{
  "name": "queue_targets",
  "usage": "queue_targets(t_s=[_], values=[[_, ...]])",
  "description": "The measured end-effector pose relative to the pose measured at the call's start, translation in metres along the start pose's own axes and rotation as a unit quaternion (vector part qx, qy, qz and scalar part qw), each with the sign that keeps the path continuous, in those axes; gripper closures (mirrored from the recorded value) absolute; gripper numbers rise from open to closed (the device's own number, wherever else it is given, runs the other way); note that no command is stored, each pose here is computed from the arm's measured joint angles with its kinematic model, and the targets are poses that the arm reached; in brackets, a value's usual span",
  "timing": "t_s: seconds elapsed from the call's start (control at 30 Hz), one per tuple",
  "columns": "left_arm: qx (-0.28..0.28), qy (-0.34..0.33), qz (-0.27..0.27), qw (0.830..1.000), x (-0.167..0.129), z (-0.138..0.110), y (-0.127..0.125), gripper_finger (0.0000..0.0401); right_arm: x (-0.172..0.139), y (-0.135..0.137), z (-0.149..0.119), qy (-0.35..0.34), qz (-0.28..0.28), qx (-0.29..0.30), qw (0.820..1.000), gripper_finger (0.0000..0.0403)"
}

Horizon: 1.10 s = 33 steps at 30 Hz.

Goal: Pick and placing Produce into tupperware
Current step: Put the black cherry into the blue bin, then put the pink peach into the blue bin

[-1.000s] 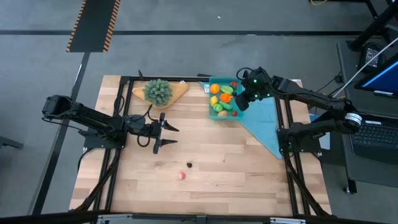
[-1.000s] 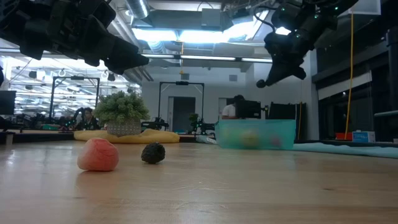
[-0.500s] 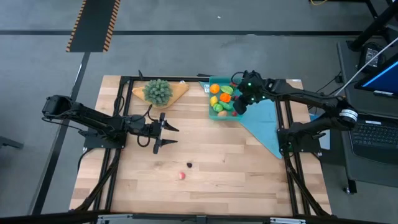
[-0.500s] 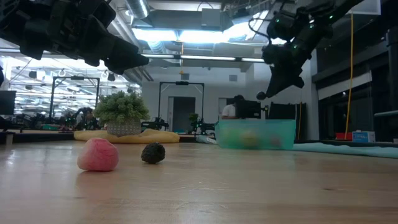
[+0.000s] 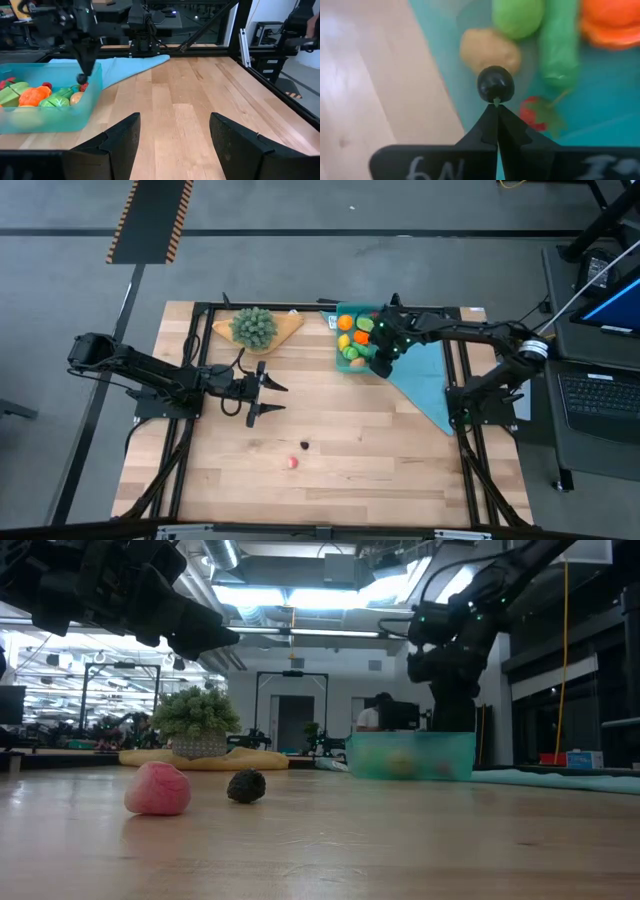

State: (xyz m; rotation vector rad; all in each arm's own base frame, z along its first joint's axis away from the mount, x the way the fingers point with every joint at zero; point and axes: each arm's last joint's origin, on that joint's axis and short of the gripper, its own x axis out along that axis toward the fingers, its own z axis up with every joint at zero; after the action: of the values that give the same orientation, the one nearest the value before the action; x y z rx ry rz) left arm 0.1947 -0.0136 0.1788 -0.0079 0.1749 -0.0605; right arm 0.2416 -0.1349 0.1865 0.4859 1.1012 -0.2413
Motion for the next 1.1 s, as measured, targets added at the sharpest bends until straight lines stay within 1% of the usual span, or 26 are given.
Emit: queue_targets(t_s=[0.13,0.37,0.6,0.8,0.97,1.1], values=[[-0.001,0.000,0.000,1.000,0.000,0.000,0.000,0.0170,0.011,-0.003,-0.003,0.031,0.001,-0.005,1.000,0.0401],[-0.001,0.000,0.000,1.000,0.000,0.000,0.000,0.0170,0.028,-0.008,-0.005,0.061,0.006,-0.015,0.998,0.0400],[-0.001,0.000,0.000,1.000,0.000,0.000,0.000,0.0170,0.033,-0.009,-0.004,0.058,0.008,-0.019,0.998,0.0395],[-0.001,0.000,0.000,1.000,0.000,0.000,0.000,0.0170,0.028,-0.006,0.006,0.039,0.028,-0.027,0.998,0.0364],[-0.001,0.000,0.000,1.000,0.000,0.000,0.000,0.0170,0.022,-0.004,0.016,0.022,0.028,-0.031,0.999,0.0329],[0.000,0.000,0.000,1.000,0.000,0.000,0.000,0.0170,0.015,-0.003,0.023,0.023,0.027,-0.026,0.999,0.0313]])
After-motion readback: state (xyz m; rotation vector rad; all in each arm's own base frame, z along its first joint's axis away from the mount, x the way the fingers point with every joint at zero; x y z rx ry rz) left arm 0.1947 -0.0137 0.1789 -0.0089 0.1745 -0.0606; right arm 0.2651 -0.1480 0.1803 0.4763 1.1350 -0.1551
